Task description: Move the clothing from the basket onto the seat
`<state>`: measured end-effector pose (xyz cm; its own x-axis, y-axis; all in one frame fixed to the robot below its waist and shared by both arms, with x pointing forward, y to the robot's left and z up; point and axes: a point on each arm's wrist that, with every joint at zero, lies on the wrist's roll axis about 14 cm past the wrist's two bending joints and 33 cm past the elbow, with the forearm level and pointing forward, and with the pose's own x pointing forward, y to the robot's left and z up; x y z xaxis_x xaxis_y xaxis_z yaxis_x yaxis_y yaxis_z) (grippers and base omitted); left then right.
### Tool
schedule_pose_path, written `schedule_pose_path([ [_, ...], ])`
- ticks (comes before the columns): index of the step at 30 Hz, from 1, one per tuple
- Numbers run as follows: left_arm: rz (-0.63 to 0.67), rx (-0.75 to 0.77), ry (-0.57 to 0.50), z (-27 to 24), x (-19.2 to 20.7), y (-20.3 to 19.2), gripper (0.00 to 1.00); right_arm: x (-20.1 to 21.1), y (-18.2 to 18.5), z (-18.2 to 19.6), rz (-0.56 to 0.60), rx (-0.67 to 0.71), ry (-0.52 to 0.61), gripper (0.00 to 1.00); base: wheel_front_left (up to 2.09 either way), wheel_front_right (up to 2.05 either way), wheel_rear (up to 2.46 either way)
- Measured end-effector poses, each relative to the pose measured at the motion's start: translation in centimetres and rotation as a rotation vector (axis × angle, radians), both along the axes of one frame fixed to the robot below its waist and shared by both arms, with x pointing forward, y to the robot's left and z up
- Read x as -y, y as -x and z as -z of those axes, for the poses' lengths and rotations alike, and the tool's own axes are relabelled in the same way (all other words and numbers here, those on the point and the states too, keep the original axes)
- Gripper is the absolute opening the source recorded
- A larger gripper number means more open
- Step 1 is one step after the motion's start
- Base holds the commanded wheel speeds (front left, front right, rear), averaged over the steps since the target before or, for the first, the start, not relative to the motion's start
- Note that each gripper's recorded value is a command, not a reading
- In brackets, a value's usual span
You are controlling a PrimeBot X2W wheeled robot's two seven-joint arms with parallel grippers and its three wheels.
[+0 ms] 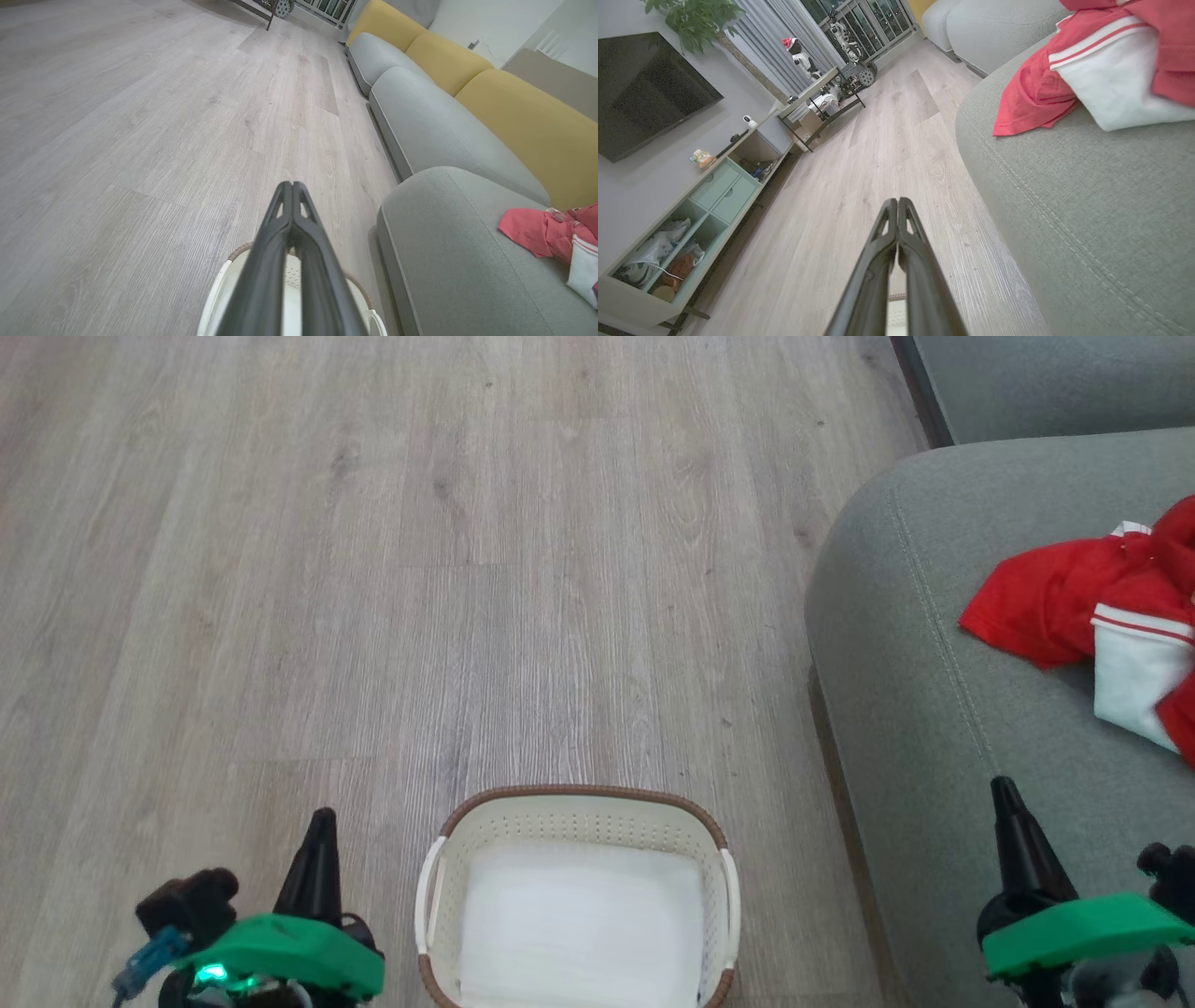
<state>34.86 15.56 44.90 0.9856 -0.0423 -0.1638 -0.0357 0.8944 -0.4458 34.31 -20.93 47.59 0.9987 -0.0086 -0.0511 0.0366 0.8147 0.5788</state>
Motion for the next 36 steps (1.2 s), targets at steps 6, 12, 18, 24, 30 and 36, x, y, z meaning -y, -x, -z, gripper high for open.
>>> schedule_pose_path([
  [6,-0.022,-0.011,0.057,0.1,-0.4,-0.1,0.0,0.1,-0.1,0.1,0.011,-0.009,-0.054,0.0,0.0,0.0,0.0],
  [12,-0.036,-0.015,0.127,-0.1,-0.5,-0.4,0.0,0.2,-0.1,0.4,0.022,-0.022,-0.111,0.0,0.0,0.0,0.0],
  [18,-0.051,-0.027,0.197,-0.1,-0.8,-0.5,0.0,0.3,-0.6,0.1,0.029,-0.02,-0.168,0.0,0.0,0.0,0.0],
  [24,-0.068,-0.037,0.268,0.0,-1.1,-0.5,0.0,0.4,-0.6,0.4,0.043,-0.033,-0.23,0.0,0.0,0.0,0.0],
  [30,-0.079,-0.042,0.339,0.0,-1.2,-0.6,0.0,0.3,-0.9,0.3,0.052,-0.032,-0.296,0.0,0.0,0.0,0.0],
  [36,-0.097,-0.041,0.41,-0.3,-1.5,-1.0,0.0,0.4,-0.9,0.5,0.061,-0.041,-0.354,0.0,0.0,0.0,0.0],
])
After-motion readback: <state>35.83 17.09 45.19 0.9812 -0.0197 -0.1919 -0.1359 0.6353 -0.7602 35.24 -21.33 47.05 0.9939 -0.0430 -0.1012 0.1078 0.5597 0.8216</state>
